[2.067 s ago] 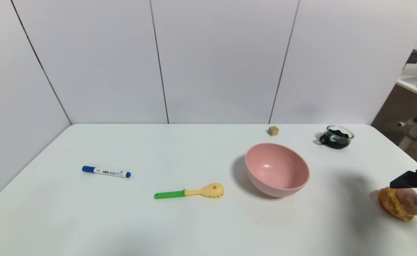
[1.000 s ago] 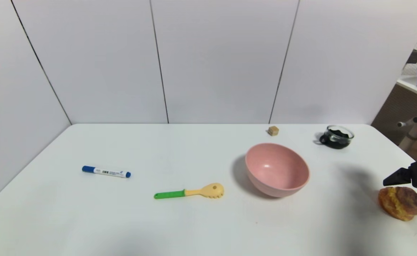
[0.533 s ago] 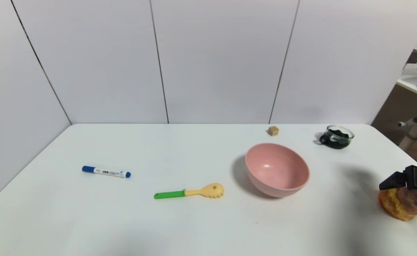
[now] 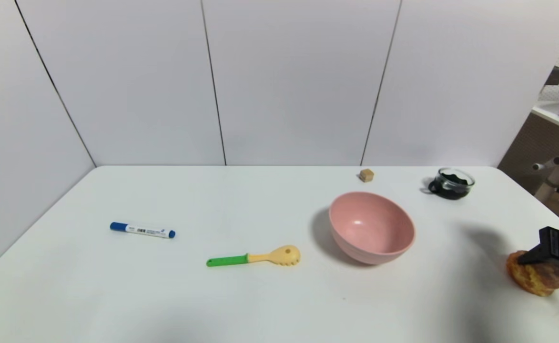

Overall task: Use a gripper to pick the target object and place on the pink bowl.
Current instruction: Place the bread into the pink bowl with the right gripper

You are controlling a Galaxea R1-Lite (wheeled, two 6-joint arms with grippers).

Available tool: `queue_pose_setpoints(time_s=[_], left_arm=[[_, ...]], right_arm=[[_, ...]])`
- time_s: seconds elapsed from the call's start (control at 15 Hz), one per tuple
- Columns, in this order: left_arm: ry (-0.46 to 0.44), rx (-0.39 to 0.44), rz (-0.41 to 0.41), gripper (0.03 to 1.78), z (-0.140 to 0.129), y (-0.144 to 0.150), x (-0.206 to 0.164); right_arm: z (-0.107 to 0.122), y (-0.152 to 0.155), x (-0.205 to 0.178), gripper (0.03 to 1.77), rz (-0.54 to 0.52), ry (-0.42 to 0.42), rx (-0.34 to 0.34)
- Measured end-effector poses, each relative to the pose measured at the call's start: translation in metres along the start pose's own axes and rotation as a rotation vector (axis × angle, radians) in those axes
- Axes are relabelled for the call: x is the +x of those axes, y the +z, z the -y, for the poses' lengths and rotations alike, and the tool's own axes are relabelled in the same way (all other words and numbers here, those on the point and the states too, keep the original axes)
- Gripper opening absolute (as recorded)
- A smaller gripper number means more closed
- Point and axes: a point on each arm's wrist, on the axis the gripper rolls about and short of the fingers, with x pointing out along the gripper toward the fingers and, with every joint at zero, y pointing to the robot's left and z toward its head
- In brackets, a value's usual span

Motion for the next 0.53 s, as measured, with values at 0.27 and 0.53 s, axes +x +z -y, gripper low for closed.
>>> queue_pose_setpoints(time_s=[0.27, 0.53], left_arm=[[0.000, 0.000, 0.000, 1.69, 0.000, 0.000, 0.000], [0.000, 0.000, 0.000, 1.69, 0.000, 0.000, 0.000]], right_arm=[[-0.002, 0.009, -0.013, 0.73, 0.064, 0.003, -0.008], [-0.017, 0.021, -0.040, 0.72, 0.191, 0.040, -0.080]])
